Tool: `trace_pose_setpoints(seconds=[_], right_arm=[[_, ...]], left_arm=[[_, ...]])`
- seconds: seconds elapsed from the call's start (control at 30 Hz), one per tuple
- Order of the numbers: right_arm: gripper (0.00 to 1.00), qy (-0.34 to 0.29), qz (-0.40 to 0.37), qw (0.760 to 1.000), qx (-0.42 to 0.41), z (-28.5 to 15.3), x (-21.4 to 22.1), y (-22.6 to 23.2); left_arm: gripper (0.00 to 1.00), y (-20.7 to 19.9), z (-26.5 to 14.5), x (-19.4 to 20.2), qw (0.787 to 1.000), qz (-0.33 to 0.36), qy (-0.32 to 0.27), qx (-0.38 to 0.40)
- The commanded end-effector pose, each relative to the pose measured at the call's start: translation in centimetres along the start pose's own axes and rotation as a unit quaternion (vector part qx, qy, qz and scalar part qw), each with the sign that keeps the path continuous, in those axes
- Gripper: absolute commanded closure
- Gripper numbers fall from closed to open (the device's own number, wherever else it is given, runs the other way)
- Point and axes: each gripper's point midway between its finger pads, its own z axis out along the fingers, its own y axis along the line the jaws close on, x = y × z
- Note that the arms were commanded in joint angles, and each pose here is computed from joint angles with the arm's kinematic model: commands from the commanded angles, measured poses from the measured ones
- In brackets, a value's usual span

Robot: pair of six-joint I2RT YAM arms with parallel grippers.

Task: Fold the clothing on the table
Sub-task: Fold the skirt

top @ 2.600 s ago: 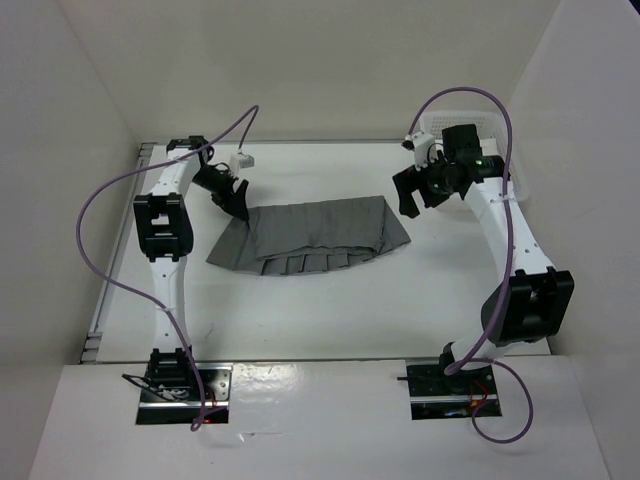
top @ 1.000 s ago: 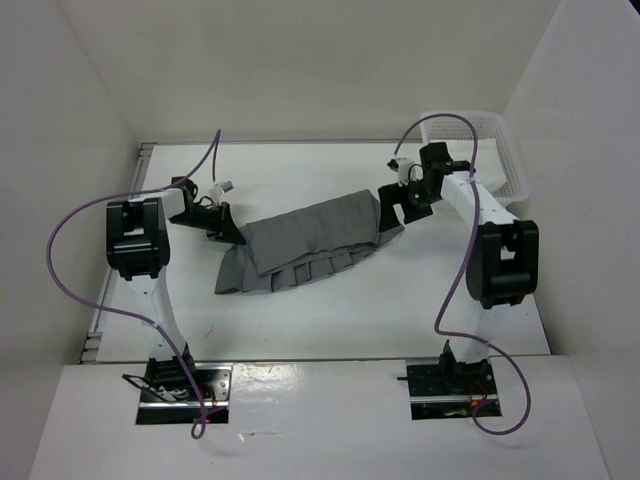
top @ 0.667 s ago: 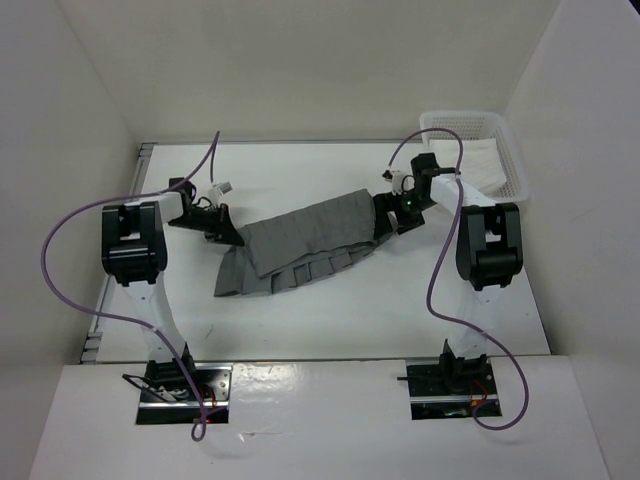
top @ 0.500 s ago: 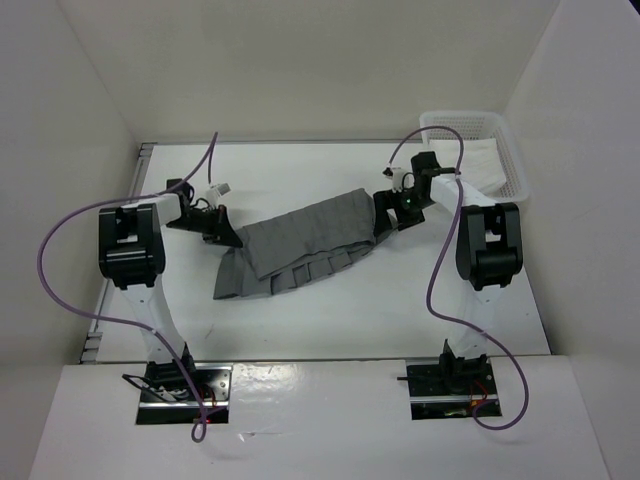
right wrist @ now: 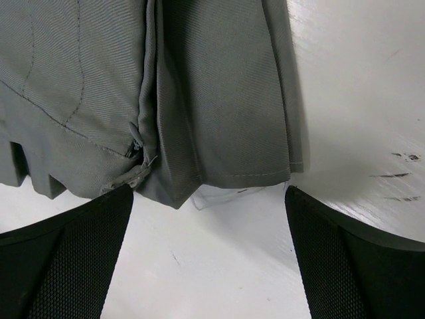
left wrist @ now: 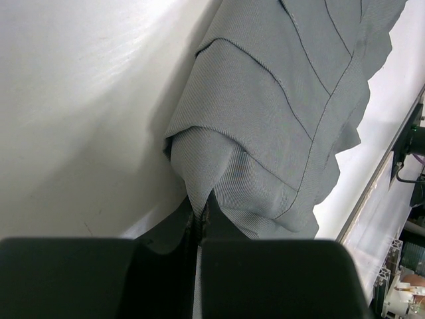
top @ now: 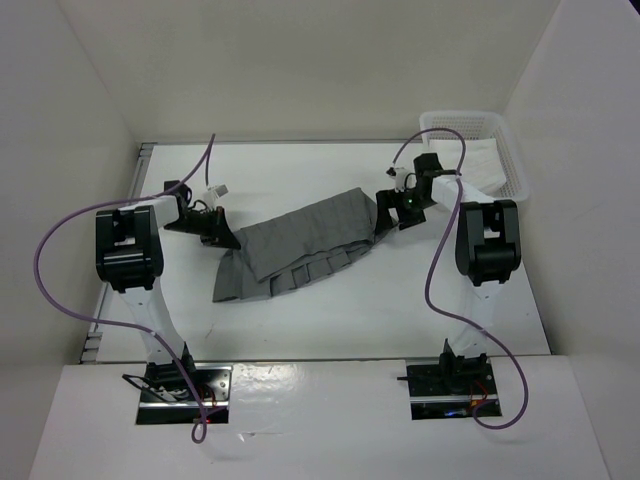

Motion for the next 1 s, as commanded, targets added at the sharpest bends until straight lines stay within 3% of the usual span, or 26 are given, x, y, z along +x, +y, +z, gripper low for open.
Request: trace_pose_setpoints(seconds=[0.0, 0.33, 0.7, 0.97], right_arm=[[0.01, -0.013, 0.002, 1.000, -0.019, 0.7, -0.8, -0.3], [0.01, -0.003, 0.005, 0.995, -0.100, 1.7, -0.7, 1.7], [0.01, 0.003, 0.011, 0.991, -0.133, 1.9, -0.4, 2.7], [0.09, 0.022, -0.007, 0.988, -0.154, 2.7, 0.3, 4.7]], left_arm=[[1.00, -1.0, -0.8, -0.4, 1.000, 0.020, -0.013, 0.008], [1.00, -1.1, -0.9, 0.0, 1.000, 0.021, -0.007, 0.010], [1.00, -1.0, -0.7, 0.1, 1.000, 0.022, -0.006, 0.015], [1.00, -1.1, -0.7, 0.3, 1.000, 0.018, -0.003, 0.016]])
